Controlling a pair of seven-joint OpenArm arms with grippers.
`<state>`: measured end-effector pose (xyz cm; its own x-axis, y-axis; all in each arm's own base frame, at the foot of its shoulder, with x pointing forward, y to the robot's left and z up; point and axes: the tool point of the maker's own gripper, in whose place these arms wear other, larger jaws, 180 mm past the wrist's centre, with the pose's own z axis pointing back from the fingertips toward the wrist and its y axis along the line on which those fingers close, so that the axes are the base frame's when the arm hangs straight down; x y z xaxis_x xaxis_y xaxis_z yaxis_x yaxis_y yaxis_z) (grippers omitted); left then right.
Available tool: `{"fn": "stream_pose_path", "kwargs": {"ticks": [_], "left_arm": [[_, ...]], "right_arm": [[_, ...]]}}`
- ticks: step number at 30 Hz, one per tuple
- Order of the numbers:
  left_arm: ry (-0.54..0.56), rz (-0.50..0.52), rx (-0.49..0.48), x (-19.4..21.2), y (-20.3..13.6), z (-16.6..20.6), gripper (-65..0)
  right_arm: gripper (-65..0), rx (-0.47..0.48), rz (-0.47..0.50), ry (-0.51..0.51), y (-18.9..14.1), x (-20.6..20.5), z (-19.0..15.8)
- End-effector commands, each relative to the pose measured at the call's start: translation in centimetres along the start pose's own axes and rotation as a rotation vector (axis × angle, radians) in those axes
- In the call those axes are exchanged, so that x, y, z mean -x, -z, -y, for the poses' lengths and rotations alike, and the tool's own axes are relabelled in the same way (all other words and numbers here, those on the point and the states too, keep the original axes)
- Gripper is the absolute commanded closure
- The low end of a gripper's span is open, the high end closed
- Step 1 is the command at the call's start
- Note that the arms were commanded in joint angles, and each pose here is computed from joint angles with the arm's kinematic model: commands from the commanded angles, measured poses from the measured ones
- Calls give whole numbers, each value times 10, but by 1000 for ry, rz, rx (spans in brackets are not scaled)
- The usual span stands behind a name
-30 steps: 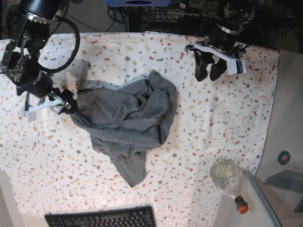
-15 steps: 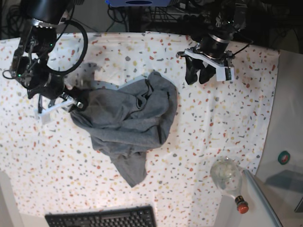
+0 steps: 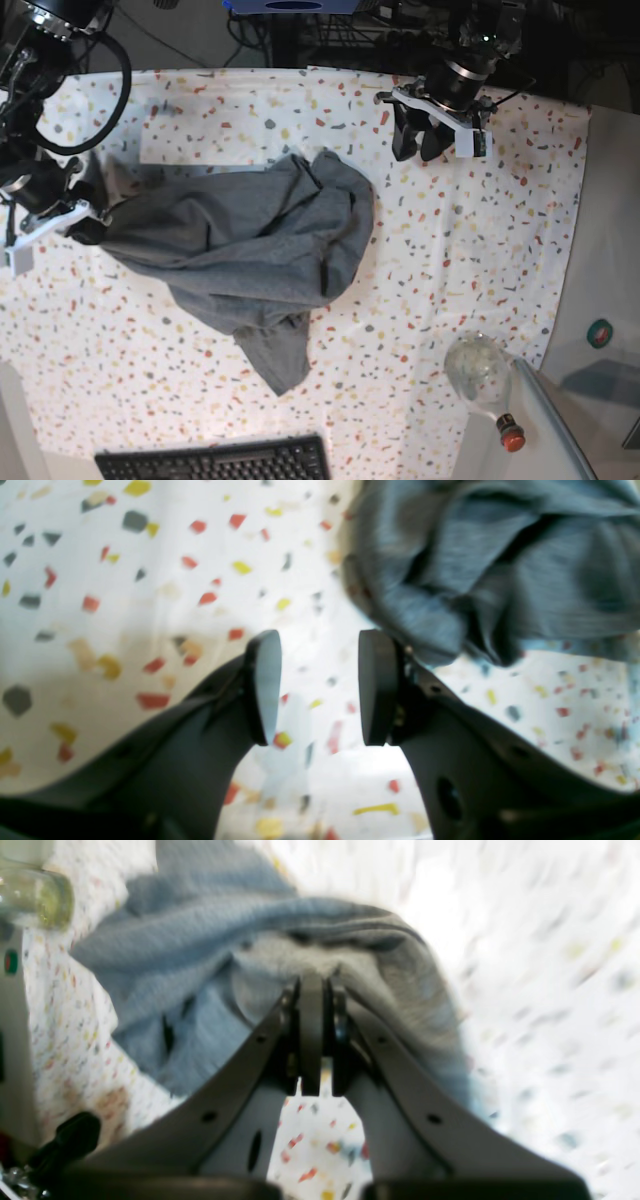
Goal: Layout the t-shirt on the table in an organized manner, then fold the t-shirt properly
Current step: 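Grasp the grey t-shirt edge with the right gripper and drag it outward, then release the shirt and reposition the right gripper over the shirt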
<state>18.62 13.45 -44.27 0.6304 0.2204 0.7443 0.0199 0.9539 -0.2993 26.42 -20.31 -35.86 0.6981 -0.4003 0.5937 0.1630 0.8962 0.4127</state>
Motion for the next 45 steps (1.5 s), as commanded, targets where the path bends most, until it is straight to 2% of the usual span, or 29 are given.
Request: {"fn": "stream_pose_path", "kwargs": {"ticks": [1, 7, 11, 14, 17, 20, 21, 23, 25, 28, 32, 35, 39, 42, 45], "left_arm": [[2, 39, 7, -12, 0, 0, -235], [13, 47, 44, -18, 6, 13, -235], [32, 20, 96, -9, 7, 31, -235], [34, 17, 124, -8, 9, 42, -235], [35, 16, 129, -8, 11, 43, -235], [43, 37, 121, -17, 10, 39, -235], [51, 45, 108, -22, 8, 31, -235], [60, 63, 91, -30, 6, 23, -235], [59, 85, 59, -39, 3, 11, -235], [54, 116, -15, -51, -4, -17, -235], [50, 156, -111, -66, -16, -54, -235], [46, 165, -182, -69, -28, -80, -235], [44, 184, -276, -76, -48, -116, -235], [57, 191, -237, -77, -53, -115, -235], [65, 179, -181, -73, -52, -108, -235]], "right_arm": [[0, 6, 0, -7, -4, 1, 2], [0, 101, 48, -9, -17, -14, 46], [0, 176, 32, 19, -21, -17, 88], [0, 201, -51, 103, -10, 5, 116], [0, 188, -184, 187, 3, 44, 124], [-11, 161, -245, 226, 6, 67, 112], [-113, 153, -233, 220, 5, 64, 107], [-263, 164, -182, 214, -8, 59, 103], [-317, 161, -111, 201, -18, 49, 88], [-296, 134, -35, 142, -27, 28, 61], [-287, -7, -106, 102, 12, 26, 12], [-285, -65, -171, 153, 40, 35, 0], [-285, -105, -249, 286, 66, 65, -6], [-285, -81, -208, 334, 66, 71, 2], [-285, -67, -168, 338, 68, 70, 7]]}}
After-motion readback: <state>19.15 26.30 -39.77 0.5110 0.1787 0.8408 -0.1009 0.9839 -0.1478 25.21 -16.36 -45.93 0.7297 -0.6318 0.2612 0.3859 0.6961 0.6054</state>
